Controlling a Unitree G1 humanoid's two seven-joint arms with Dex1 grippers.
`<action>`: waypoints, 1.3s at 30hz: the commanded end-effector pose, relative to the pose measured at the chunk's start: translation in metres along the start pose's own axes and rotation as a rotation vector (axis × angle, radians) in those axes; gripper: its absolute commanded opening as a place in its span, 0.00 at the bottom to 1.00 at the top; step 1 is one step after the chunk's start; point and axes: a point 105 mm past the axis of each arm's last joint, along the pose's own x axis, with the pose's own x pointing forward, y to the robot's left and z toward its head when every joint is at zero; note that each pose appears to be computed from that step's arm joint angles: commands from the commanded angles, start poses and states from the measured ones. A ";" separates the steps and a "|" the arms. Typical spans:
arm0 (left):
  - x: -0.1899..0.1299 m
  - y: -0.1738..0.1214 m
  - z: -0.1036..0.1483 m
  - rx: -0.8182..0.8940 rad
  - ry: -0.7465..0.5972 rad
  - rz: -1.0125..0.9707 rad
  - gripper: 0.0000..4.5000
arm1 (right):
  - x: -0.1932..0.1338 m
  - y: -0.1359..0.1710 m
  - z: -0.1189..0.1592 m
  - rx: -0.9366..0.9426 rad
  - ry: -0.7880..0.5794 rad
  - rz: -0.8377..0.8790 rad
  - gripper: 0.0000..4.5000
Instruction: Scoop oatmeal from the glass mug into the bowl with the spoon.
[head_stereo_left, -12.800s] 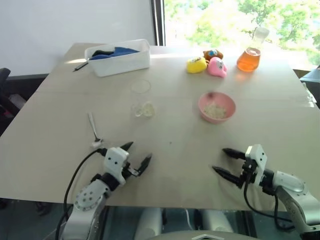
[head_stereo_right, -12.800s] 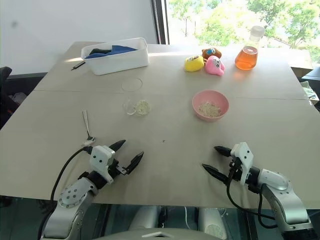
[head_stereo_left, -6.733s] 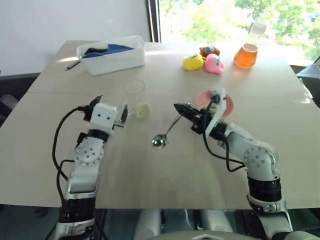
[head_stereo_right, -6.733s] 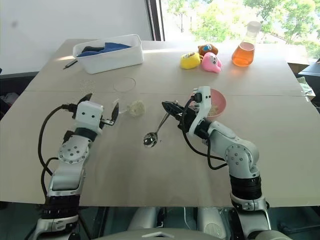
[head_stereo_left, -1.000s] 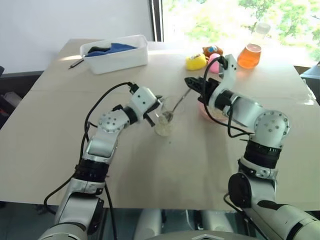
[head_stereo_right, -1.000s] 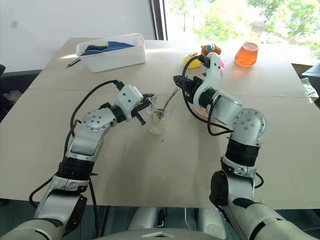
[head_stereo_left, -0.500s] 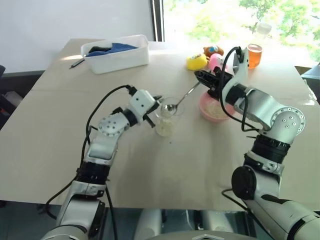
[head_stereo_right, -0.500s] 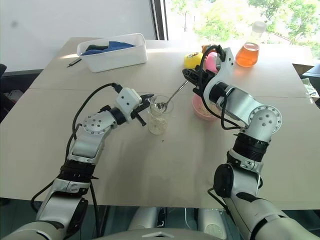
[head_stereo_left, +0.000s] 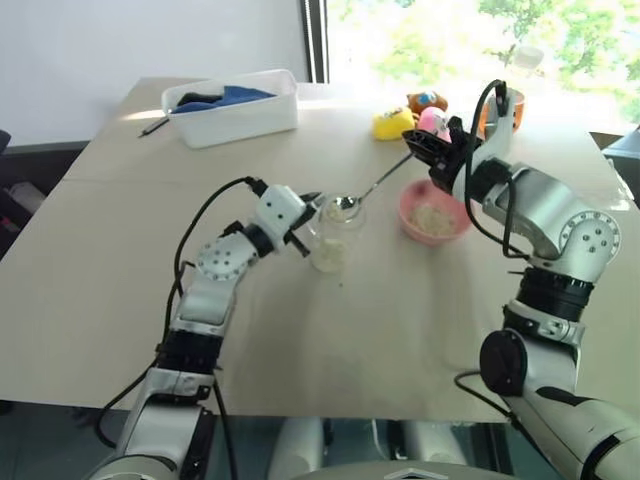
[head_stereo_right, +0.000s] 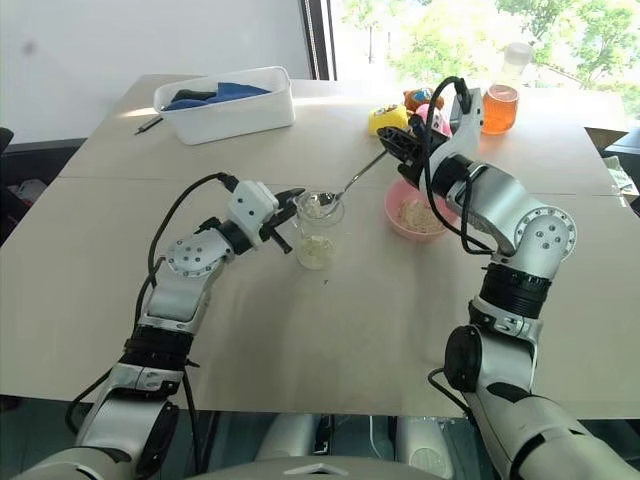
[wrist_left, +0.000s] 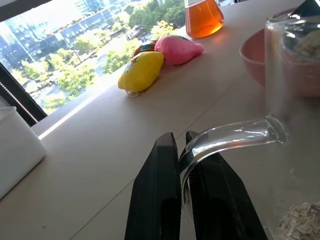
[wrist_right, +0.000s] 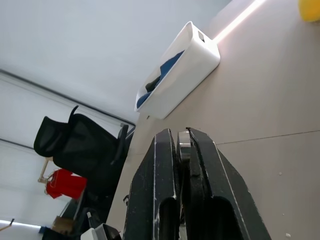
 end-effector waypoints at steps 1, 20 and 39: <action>0.001 0.006 0.008 -0.017 -0.059 0.055 0.04 | -0.005 0.010 0.011 0.017 -0.047 0.033 0.00; 0.020 0.006 0.019 -0.123 -0.124 0.137 0.04 | -0.011 0.003 0.018 0.140 -0.102 0.013 0.00; 0.027 0.006 0.018 -0.140 -0.127 0.140 0.04 | -0.017 0.009 0.020 0.295 -0.154 0.026 0.00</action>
